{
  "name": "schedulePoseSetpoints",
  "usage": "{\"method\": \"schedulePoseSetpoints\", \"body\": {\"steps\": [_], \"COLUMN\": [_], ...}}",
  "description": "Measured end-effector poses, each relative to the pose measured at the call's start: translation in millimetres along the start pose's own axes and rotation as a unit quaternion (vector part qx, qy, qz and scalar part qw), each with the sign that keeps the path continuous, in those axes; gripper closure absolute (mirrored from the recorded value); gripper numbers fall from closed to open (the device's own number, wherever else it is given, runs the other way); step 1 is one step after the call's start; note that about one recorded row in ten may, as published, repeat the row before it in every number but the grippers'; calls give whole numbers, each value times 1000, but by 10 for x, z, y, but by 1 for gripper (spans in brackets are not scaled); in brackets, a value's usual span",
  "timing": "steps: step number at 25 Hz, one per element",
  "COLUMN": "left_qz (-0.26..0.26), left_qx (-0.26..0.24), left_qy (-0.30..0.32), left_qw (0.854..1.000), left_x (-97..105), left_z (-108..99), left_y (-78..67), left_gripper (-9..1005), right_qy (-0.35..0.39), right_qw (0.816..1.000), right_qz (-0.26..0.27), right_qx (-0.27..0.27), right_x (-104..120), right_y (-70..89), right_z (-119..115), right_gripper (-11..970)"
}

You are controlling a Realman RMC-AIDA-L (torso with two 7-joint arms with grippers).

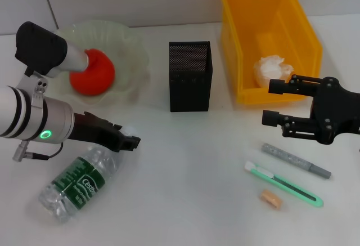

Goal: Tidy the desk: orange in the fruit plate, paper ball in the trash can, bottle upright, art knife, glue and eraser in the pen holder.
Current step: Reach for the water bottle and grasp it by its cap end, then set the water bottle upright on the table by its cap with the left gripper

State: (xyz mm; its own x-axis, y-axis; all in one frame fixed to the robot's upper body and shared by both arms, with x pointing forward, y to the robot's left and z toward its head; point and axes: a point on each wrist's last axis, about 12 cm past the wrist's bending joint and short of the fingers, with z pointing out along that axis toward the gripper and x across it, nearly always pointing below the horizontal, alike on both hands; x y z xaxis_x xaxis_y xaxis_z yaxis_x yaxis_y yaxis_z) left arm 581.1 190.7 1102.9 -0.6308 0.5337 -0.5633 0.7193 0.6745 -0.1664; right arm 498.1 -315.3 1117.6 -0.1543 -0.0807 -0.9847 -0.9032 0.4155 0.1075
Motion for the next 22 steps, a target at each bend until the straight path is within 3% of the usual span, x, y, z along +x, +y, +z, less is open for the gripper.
{"method": "schedulePoseSetpoints", "body": {"steps": [22], "left_qz": [7], "left_qx": [3], "left_qy": [1], "left_qw": [1000], "left_x": [-35], "left_z": [-6], "left_y": [-18], "left_gripper": [558], "right_qy": [-2], "right_qw": [1000], "right_qz": [-1], "right_qx": [4], "right_x": [-10], "right_y": [-15], "right_z": [-3], "right_gripper": [262]}}
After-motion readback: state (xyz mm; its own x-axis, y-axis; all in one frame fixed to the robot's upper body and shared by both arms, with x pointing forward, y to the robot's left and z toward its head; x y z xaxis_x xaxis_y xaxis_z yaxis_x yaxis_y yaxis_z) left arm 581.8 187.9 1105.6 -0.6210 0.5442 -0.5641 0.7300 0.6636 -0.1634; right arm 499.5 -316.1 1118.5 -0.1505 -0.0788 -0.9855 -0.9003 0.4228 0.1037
